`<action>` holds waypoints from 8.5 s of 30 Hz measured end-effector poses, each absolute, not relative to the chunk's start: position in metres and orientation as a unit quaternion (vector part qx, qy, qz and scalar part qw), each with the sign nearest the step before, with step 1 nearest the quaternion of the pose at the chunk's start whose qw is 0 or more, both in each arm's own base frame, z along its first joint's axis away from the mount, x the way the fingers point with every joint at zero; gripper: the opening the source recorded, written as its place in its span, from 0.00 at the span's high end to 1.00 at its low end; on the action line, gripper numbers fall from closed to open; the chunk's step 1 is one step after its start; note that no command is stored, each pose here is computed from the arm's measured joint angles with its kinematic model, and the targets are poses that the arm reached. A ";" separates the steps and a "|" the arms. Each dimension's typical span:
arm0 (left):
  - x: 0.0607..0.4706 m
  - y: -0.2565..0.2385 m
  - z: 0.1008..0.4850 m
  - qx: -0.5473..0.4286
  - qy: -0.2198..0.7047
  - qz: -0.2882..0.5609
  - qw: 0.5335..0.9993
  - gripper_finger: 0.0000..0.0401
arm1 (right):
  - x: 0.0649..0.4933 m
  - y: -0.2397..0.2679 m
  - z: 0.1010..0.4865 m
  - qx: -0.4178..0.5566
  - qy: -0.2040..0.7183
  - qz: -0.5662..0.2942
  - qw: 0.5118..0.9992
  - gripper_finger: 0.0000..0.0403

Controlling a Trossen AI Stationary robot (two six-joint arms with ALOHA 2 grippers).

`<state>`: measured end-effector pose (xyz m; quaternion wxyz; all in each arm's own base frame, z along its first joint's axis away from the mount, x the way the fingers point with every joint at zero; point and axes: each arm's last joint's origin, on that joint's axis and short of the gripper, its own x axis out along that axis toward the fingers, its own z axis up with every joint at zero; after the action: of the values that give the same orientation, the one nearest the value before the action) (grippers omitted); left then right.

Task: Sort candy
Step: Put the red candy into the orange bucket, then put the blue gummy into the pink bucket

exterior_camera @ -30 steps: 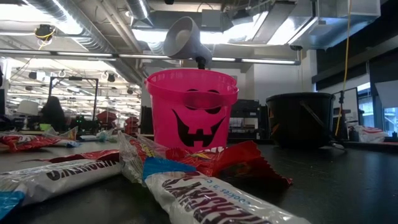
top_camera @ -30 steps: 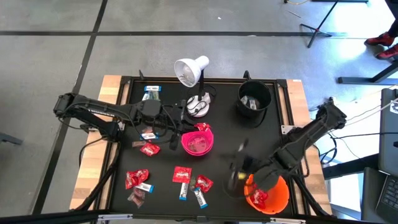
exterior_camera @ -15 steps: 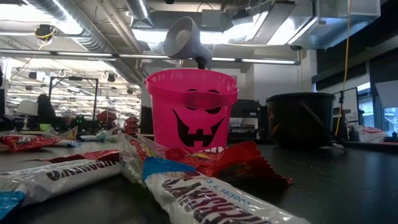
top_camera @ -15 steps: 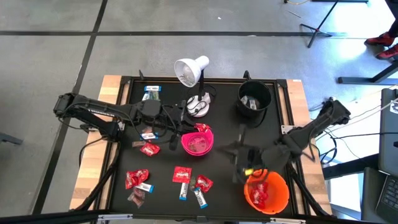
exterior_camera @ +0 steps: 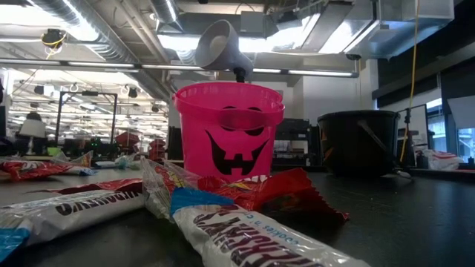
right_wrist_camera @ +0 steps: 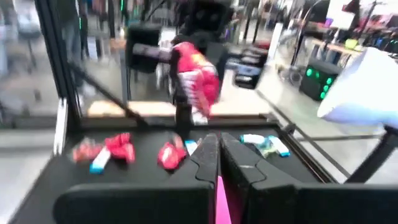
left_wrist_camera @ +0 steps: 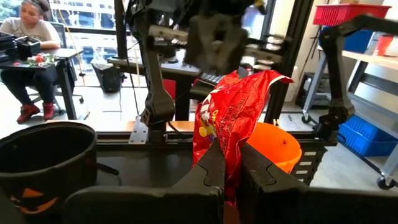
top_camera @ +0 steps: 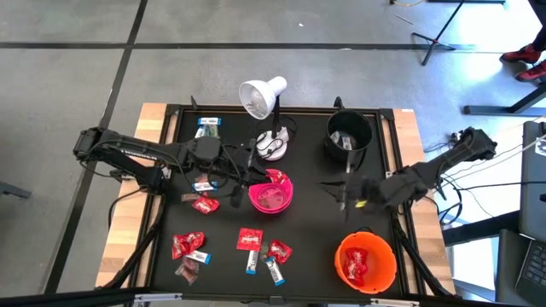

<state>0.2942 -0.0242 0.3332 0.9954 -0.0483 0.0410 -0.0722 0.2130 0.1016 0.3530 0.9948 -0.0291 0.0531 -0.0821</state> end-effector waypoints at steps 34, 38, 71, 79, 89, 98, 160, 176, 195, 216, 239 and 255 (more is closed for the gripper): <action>0.332 -0.031 0.316 -0.085 -0.042 -0.081 0.992 0.99 | 0.231 0.101 0.301 -0.032 -0.133 -0.081 0.987 0.38; 0.336 -0.031 0.312 -0.089 -0.043 -0.081 0.992 0.99 | 0.250 0.100 0.309 -0.034 -0.140 -0.081 0.986 0.31; 0.334 -0.034 0.310 -0.088 -0.025 -0.085 0.992 0.90 | 0.285 0.099 0.318 -0.052 -0.106 -0.073 0.990 0.91; 0.314 -0.032 0.333 -0.063 -0.043 -0.086 0.993 0.62 | 0.261 0.098 0.344 -0.029 -0.139 -0.061 0.988 0.91; 0.269 -0.027 0.361 -0.051 -0.015 -0.066 0.996 0.57 | 0.190 0.130 0.365 0.001 -0.083 0.058 0.995 0.87; 0.269 -0.026 0.359 -0.049 -0.002 -0.052 0.997 0.57 | 0.143 0.157 0.345 0.136 0.066 0.139 0.979 0.89; 0.271 -0.031 0.346 -0.022 0.054 -0.056 0.997 0.58 | 0.101 0.186 0.288 0.363 0.431 0.139 0.814 0.88; 0.271 -0.031 0.344 -0.017 0.060 -0.056 0.996 0.58 | 0.096 0.175 0.276 0.302 0.467 0.086 0.827 0.88; 0.271 -0.031 0.344 -0.017 0.060 -0.052 0.997 0.58 | 0.095 0.175 0.277 0.310 0.477 0.094 0.817 0.88; 0.282 -0.032 0.334 -0.013 0.074 -0.048 0.996 0.58 | 0.100 0.173 0.290 0.349 0.381 0.083 0.852 0.45; 0.260 -0.025 0.350 0.010 0.064 -0.034 0.997 0.58 | 0.113 0.161 0.318 0.320 0.116 -0.028 0.940 0.46; 0.191 -0.003 0.395 0.037 0.312 0.179 0.932 0.58 | 0.114 0.161 0.318 0.297 0.096 -0.048 0.949 0.46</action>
<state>0.1912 -0.0029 0.3950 0.9324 0.0368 0.3119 0.1789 0.1138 0.1611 0.3185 0.9488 0.2972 0.0961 -0.0475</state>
